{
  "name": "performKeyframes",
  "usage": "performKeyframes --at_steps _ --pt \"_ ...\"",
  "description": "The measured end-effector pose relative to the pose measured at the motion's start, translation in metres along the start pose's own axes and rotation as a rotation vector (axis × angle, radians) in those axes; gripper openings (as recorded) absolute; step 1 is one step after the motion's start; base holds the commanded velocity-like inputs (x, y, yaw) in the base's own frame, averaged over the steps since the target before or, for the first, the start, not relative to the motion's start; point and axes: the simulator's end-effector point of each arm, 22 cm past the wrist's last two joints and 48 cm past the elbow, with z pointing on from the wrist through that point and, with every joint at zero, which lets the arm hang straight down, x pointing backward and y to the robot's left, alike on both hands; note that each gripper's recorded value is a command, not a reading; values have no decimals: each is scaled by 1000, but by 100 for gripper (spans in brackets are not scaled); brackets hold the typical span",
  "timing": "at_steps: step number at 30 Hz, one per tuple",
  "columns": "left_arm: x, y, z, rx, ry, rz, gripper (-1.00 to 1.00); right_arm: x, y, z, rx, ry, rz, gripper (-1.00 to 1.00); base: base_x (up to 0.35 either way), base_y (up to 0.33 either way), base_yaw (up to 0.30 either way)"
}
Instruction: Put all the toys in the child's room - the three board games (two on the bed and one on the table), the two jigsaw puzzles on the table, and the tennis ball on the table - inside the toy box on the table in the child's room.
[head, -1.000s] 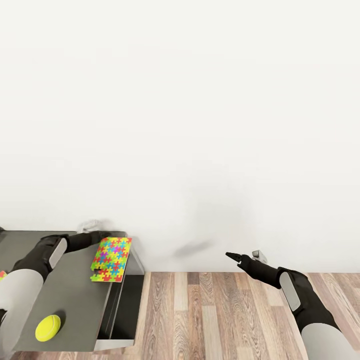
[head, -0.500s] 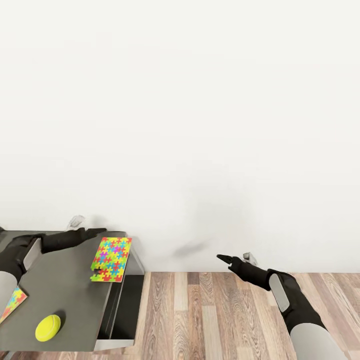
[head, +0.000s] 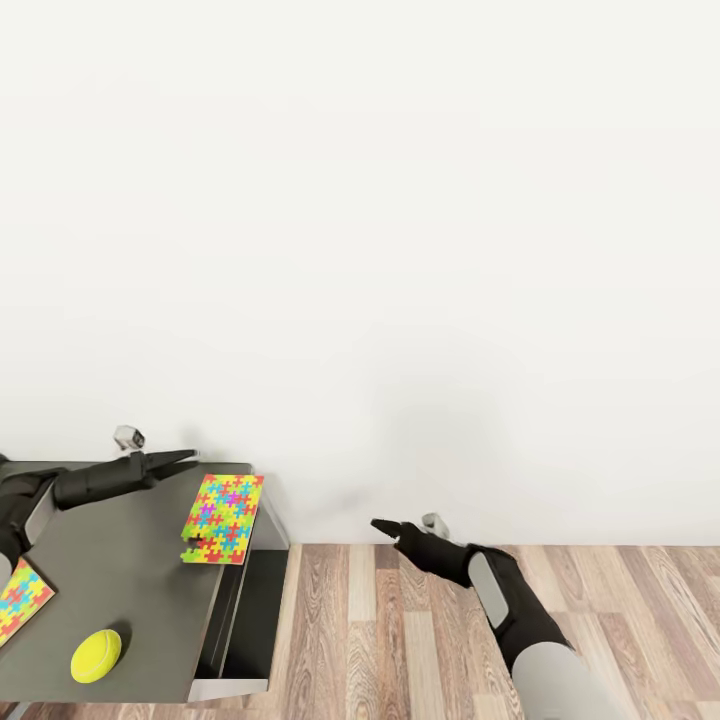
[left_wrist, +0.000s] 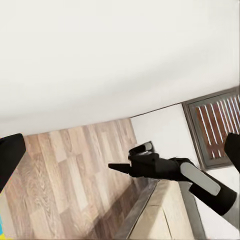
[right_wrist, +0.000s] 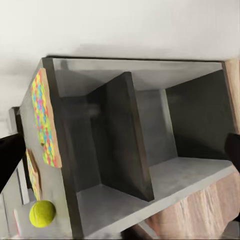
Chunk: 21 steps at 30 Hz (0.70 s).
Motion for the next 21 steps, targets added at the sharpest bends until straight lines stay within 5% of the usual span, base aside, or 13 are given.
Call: performKeyframes --at_steps 3,7,21 --pt "0 -9 -1 41 3 0 100 20 9 24 11 47 24 100 0 0 0" --pt "2 -10 2 45 7 -8 100 34 -16 39 96 61 33 100 0 0 0" --pt "3 -9 2 45 9 -17 100 41 -26 45 132 64 35 100 -79 0 0"
